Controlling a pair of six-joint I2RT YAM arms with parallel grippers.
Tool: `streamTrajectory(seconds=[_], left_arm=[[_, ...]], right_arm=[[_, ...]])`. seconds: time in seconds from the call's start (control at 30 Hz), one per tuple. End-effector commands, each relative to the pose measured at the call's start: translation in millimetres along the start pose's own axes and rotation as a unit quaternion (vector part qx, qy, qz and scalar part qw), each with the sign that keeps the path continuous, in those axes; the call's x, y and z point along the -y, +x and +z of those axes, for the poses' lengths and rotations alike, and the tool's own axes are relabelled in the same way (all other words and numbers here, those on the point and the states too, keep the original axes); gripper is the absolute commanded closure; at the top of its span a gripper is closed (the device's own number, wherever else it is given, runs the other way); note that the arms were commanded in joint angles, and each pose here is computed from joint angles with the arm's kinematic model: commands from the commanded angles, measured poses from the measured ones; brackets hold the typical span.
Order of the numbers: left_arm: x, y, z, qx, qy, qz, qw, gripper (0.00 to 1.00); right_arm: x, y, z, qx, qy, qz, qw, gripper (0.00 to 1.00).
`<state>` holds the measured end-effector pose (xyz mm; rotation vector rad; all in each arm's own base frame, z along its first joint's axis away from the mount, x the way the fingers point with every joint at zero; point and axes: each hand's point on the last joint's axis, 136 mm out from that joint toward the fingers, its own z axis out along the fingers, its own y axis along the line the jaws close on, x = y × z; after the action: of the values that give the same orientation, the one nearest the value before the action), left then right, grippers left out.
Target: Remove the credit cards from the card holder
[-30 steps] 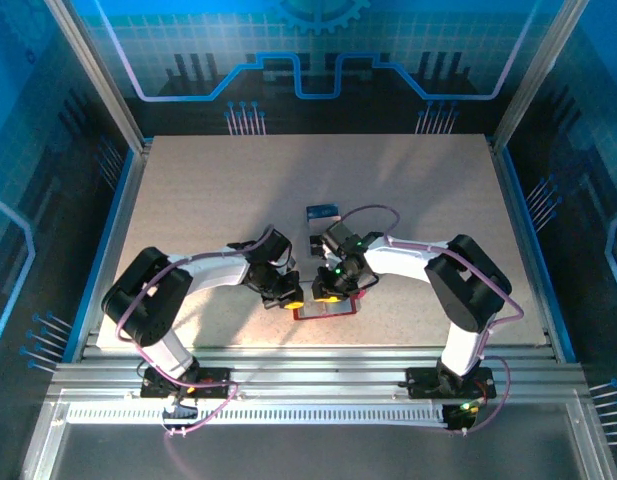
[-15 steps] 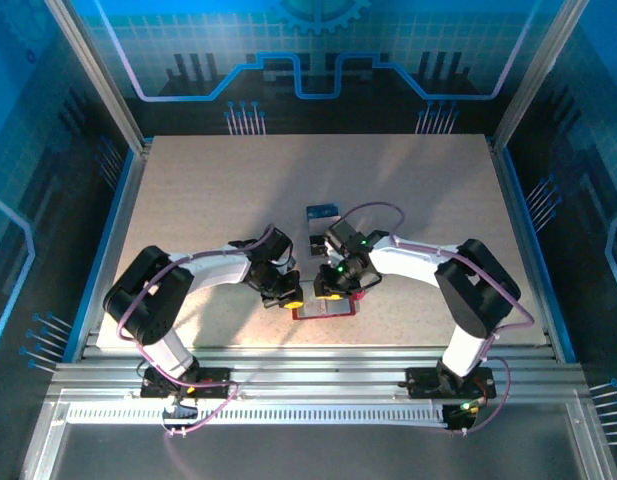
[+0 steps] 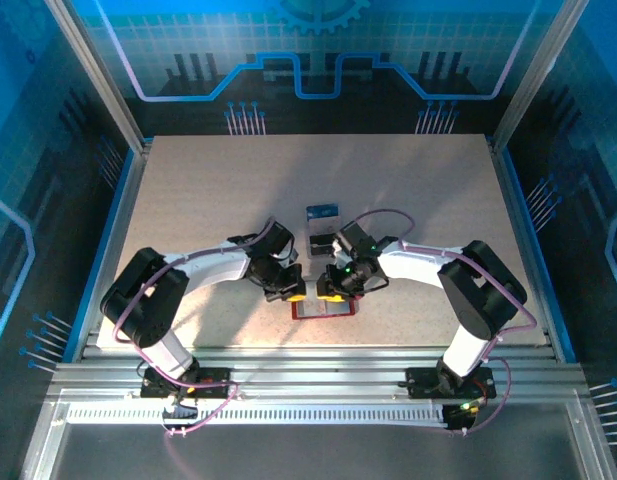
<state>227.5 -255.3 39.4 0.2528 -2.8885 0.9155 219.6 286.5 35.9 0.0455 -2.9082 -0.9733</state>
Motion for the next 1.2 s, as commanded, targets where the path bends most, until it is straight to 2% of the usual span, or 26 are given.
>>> streamTrajectory(seconds=[0.0,0.13,0.4,0.77,1.17], left_arm=[[2,3,-1,-0.007,-0.004,-0.004,1.000,1.00],[-17,4,5,-0.011,-0.039,-0.006,0.999,1.00],[-26,9,14,-0.023,-0.042,-0.015,0.999,1.00],[-38,15,18,-0.031,-0.058,-0.025,0.998,1.00],[-39,15,17,-0.032,-0.062,-0.026,0.997,1.00]], right_arm=[[-2,-2,1,-0.003,-0.015,0.007,1.000,0.70],[-2,-3,2,-0.004,-0.016,0.007,1.000,0.66],[5,-3,8,-0.012,-0.015,0.013,1.000,0.64],[14,0,17,-0.023,-0.011,0.017,1.000,0.64],[4,1,10,-0.011,-0.060,0.017,0.998,0.70]])
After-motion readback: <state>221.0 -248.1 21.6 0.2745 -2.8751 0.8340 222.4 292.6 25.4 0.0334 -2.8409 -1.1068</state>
